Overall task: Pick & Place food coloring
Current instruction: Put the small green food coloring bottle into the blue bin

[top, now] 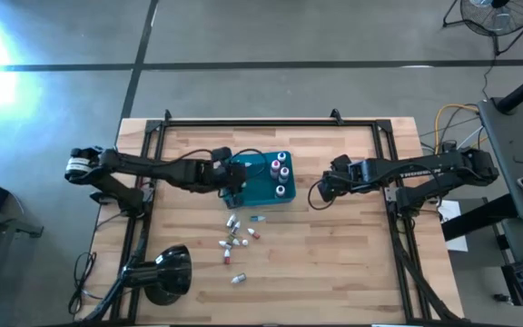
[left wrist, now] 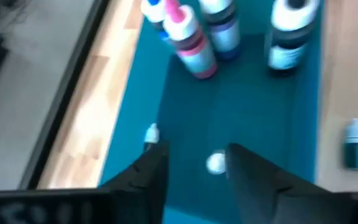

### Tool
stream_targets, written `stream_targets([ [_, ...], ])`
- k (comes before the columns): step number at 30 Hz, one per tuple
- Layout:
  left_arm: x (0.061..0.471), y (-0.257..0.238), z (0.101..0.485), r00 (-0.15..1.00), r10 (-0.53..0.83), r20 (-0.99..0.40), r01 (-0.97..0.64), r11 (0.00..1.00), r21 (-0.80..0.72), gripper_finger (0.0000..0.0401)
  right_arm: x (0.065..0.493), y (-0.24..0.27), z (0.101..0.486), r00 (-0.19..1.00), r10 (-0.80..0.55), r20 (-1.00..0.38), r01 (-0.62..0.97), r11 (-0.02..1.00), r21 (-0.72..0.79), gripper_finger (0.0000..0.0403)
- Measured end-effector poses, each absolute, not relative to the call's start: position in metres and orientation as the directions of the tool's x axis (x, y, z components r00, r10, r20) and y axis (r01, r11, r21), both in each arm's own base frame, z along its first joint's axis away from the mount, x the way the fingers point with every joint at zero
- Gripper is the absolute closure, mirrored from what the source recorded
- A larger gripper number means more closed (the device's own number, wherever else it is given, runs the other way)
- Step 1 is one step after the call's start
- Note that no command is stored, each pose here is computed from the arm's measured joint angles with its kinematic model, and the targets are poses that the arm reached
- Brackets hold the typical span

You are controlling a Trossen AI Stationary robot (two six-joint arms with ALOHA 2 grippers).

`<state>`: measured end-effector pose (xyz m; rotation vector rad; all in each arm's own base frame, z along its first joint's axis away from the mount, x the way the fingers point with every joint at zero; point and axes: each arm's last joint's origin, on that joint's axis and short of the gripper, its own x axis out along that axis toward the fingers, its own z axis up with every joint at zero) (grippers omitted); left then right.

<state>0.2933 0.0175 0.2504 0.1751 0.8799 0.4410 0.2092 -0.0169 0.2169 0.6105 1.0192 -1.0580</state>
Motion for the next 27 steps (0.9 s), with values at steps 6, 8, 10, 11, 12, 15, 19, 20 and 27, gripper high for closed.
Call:
stream_targets([
  [6, 0.289, 0.012, 0.260, 0.529, 0.447, -0.721, -0.279, 0.895, 0.349, 0.0209, 0.209, -0.017, 0.217, 0.132, -0.402, -0.906, 0.899, 0.434, -0.062, 0.0175],
  [8, 0.285, 0.006, 0.266, 0.518, 0.382, -0.766, -0.257, 0.923, 0.286, 0.0206, 0.209, -0.016, 0.217, 0.134, -0.396, -0.908, 0.881, 0.467, -0.074, 0.0175],
  [10, 0.279, 0.000, 0.265, 0.490, 0.296, -0.820, -0.255, 0.948, 0.191, 0.0205, 0.210, -0.016, 0.217, 0.135, -0.390, -0.911, 0.870, 0.487, -0.080, 0.0175],
  [11, 0.276, -0.002, 0.263, 0.471, 0.241, -0.849, -0.268, 0.956, 0.123, 0.0205, 0.210, -0.016, 0.217, 0.136, -0.389, -0.911, 0.867, 0.491, -0.081, 0.0175],
  [12, 0.274, -0.004, 0.260, 0.451, 0.188, -0.873, -0.296, 0.954, 0.052, 0.0205, 0.210, -0.016, 0.217, 0.136, -0.390, -0.911, 0.866, 0.493, -0.081, 0.0175],
  [15, 0.268, -0.009, 0.246, 0.395, 0.062, -0.917, -0.452, 0.882, -0.135, 0.0205, 0.210, -0.016, 0.217, 0.140, -0.396, -0.908, 0.872, 0.483, -0.077, 0.0175],
  [19, 0.263, -0.013, 0.229, 0.359, 0.023, -0.933, -0.658, 0.716, -0.235, 0.0205, 0.210, -0.017, 0.217, 0.142, -0.410, -0.901, 0.882, 0.466, -0.073, 0.0175],
  [20, 0.262, -0.013, 0.226, 0.357, 0.021, -0.934, -0.696, 0.673, -0.251, 0.0205, 0.210, -0.017, 0.217, 0.143, -0.410, -0.901, 0.881, 0.467, -0.072, 0.0175],
  [27, 0.260, -0.024, 0.209, 0.383, 0.001, -0.924, -0.779, 0.538, -0.322, 0.0205, 0.211, -0.017, 0.217, 0.145, -0.410, -0.900, 0.876, 0.477, -0.076, 0.0175],
])
